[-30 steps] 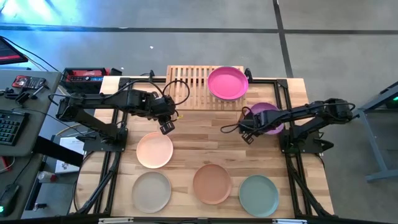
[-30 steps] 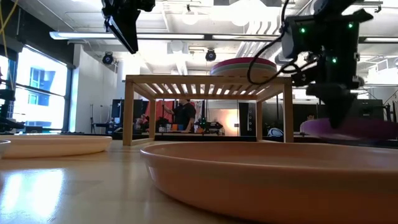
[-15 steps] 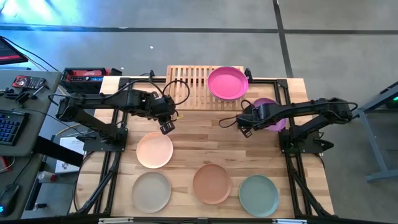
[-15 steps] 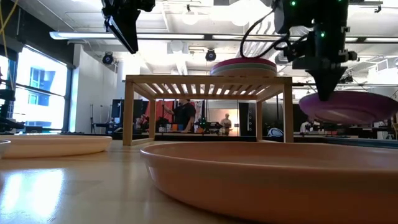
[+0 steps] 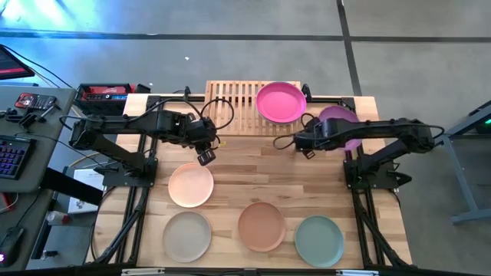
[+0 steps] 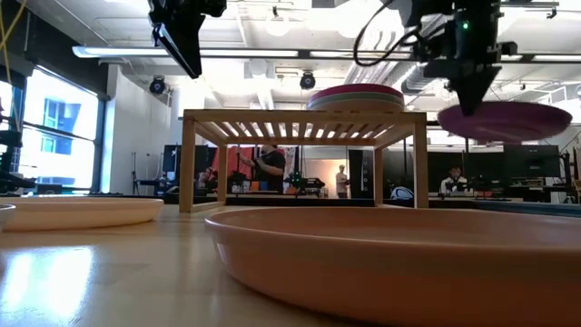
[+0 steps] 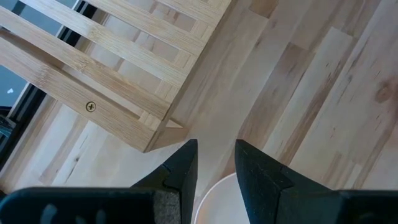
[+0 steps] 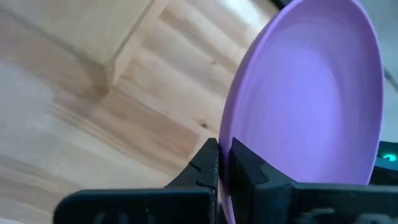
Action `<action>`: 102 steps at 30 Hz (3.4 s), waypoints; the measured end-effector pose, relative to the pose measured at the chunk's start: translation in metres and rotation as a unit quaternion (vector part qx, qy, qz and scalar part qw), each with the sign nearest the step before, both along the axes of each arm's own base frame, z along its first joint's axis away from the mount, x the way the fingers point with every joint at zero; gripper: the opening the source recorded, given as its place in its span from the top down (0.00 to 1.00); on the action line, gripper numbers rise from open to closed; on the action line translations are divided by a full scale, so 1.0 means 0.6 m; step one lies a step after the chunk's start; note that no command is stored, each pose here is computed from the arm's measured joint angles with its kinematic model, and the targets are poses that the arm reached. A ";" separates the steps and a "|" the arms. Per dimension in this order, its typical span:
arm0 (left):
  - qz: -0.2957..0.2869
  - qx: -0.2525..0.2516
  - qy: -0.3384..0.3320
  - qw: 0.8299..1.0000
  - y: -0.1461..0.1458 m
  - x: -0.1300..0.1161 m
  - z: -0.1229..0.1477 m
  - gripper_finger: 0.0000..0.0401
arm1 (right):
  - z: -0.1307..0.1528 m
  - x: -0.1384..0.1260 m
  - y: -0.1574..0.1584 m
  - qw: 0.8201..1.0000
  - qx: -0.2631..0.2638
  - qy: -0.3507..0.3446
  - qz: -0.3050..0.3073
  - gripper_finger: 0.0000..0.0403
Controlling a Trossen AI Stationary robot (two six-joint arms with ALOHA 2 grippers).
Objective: Place and stack plates onto a shelf
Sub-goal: Stack the purple plate on the pink plate on the shelf
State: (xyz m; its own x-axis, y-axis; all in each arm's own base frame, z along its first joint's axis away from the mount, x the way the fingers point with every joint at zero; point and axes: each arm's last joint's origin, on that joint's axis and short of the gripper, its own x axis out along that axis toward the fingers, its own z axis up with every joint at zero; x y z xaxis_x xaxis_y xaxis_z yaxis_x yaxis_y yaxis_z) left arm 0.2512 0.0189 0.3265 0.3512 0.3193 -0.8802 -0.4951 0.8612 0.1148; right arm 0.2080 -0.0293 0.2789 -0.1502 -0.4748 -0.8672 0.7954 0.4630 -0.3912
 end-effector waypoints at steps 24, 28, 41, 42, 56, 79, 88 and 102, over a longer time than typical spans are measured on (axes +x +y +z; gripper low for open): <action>0.023 -0.010 -0.009 1.000 0.000 0.000 0.000 0.76 | 0.240 0.000 -0.123 0.967 -0.206 -0.047 0.141 1.00; 0.029 -0.012 -0.011 0.999 0.000 0.000 0.000 0.76 | 0.262 0.009 -0.138 0.949 -0.239 -0.048 0.198 1.00; 0.034 -0.014 -0.013 0.999 0.000 0.000 0.000 0.76 | 0.241 0.058 -0.149 0.879 -0.172 0.006 0.446 1.00; 0.034 -0.014 -0.013 0.999 0.000 0.000 0.000 0.76 | 0.235 0.062 -0.147 0.873 -0.158 0.012 0.461 1.00; 0.046 -0.019 -0.017 0.999 0.000 0.000 0.000 0.76 | 0.161 0.126 -0.087 0.835 -0.026 0.075 0.545 1.00; 0.046 -0.019 -0.017 0.999 0.000 0.000 0.000 0.76 | 0.134 0.150 -0.089 0.849 0.024 0.043 0.526 1.00; 0.047 -0.019 -0.017 0.999 0.000 0.000 0.000 0.76 | 0.131 0.151 -0.094 0.849 0.026 0.048 0.525 1.00; 0.058 -0.023 -0.021 0.998 0.000 0.000 0.000 0.76 | 0.132 0.154 -0.093 0.848 0.026 0.037 0.529 0.88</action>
